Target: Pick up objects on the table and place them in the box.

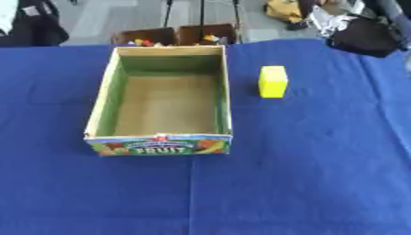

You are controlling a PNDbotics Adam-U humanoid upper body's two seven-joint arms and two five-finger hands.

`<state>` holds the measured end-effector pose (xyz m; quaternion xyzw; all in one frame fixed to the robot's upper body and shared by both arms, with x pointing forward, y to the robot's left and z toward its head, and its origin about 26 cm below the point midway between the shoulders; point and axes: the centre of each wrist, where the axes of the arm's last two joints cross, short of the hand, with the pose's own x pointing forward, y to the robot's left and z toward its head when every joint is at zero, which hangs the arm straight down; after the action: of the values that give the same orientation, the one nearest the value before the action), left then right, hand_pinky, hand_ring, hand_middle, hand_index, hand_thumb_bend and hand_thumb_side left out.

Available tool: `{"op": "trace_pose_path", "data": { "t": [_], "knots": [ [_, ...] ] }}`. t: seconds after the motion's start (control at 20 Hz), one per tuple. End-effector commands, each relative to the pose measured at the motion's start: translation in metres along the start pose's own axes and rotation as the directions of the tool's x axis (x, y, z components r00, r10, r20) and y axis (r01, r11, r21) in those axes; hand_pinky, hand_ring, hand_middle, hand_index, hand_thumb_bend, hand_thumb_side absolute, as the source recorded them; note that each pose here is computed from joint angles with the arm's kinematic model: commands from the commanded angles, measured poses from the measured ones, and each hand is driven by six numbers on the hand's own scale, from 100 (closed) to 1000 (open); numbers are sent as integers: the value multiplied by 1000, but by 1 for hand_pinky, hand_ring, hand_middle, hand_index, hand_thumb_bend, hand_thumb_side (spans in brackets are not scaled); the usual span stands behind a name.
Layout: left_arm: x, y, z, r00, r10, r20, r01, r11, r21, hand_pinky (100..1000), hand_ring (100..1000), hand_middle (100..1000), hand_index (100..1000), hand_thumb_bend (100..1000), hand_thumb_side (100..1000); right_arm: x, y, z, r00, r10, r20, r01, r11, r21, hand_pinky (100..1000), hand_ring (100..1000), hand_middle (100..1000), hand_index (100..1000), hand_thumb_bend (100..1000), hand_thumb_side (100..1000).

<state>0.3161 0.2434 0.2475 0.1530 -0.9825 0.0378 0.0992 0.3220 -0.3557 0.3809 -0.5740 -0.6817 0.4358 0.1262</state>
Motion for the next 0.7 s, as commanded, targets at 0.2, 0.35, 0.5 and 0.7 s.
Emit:
{"op": "trace_pose_path", "data": {
  "t": [0.2, 0.35, 0.5, 0.7],
  "knots": [
    [5, 3, -6, 1000, -2, 29, 3, 1000, -27, 481, 782, 839, 897, 100, 1000, -37, 5, -12, 996, 93, 2, -92, 974, 209, 707, 841, 818, 917, 367, 1000],
    [4, 3, -5, 1000, -3, 27, 3, 1000, -29, 481, 782, 839, 897, 100, 1000, -49, 15, -15, 997, 76, 16, -77, 946, 314, 731, 862, 839, 949, 434, 954],
    [4, 3, -5, 1000, -2, 25, 3, 999, -32, 480, 782, 839, 897, 100, 1000, -58, 26, -17, 999, 27, 35, -40, 895, 445, 750, 882, 859, 968, 484, 828],
    [4, 3, -4, 1000, -2, 23, 3, 999, -34, 480, 782, 839, 896, 100, 1000, -65, 34, -21, 999, -37, 40, 6, 801, 599, 754, 886, 872, 981, 552, 640]
  ]
}}
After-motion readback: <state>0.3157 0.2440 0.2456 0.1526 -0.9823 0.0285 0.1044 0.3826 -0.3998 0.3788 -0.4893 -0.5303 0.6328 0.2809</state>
